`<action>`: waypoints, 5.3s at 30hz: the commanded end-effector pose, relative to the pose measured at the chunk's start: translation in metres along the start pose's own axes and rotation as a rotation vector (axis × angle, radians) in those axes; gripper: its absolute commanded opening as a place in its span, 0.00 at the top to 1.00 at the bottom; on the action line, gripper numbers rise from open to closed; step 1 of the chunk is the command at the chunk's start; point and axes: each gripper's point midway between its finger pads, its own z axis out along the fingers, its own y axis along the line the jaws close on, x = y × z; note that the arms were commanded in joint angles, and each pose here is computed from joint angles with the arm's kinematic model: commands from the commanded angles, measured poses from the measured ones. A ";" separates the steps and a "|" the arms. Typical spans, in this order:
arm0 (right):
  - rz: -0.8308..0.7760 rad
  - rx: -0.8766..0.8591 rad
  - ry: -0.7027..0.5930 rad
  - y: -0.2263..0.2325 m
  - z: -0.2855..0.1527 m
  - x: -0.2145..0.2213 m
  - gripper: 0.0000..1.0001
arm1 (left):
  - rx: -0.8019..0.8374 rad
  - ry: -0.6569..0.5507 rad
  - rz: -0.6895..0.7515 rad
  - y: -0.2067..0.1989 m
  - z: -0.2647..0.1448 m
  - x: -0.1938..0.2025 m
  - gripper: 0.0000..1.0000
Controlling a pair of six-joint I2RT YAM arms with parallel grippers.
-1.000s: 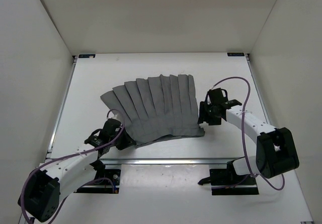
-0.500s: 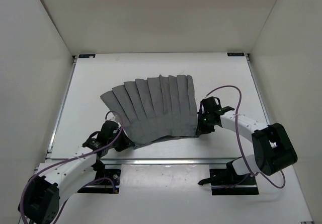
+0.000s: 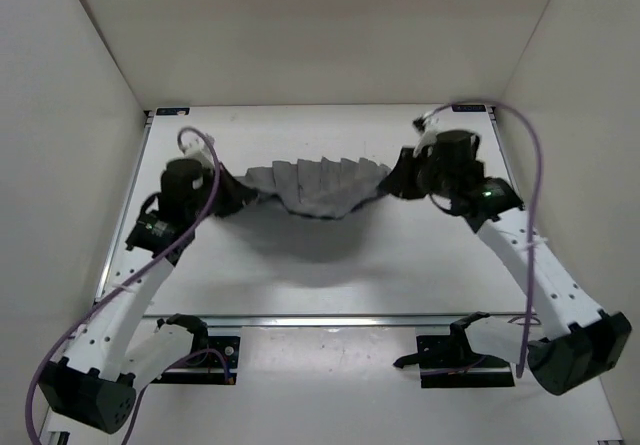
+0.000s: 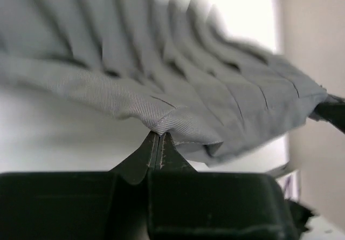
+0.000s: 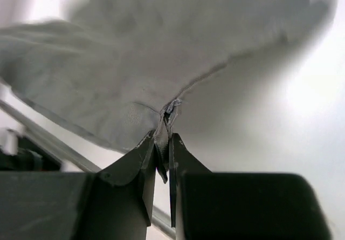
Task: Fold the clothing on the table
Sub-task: Flatten the skirt out, then fold the skirt
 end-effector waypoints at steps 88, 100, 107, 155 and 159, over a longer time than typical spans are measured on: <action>0.235 0.018 0.023 -0.041 -0.072 0.071 1.00 | 0.026 0.113 -0.001 0.033 -0.016 0.039 0.99; 0.376 0.095 0.069 -0.109 0.028 0.028 1.00 | 0.001 0.153 -0.082 0.056 0.084 0.002 0.97; 0.410 0.069 0.085 -0.128 0.071 -0.001 1.00 | -0.011 0.140 -0.137 0.076 0.127 -0.017 0.61; 0.542 0.360 0.164 -0.150 0.045 0.165 0.29 | -0.350 0.094 -0.181 0.164 0.074 0.119 0.52; 0.529 0.370 0.164 -0.153 0.054 0.168 0.46 | -0.339 0.097 -0.194 0.162 0.079 0.119 0.72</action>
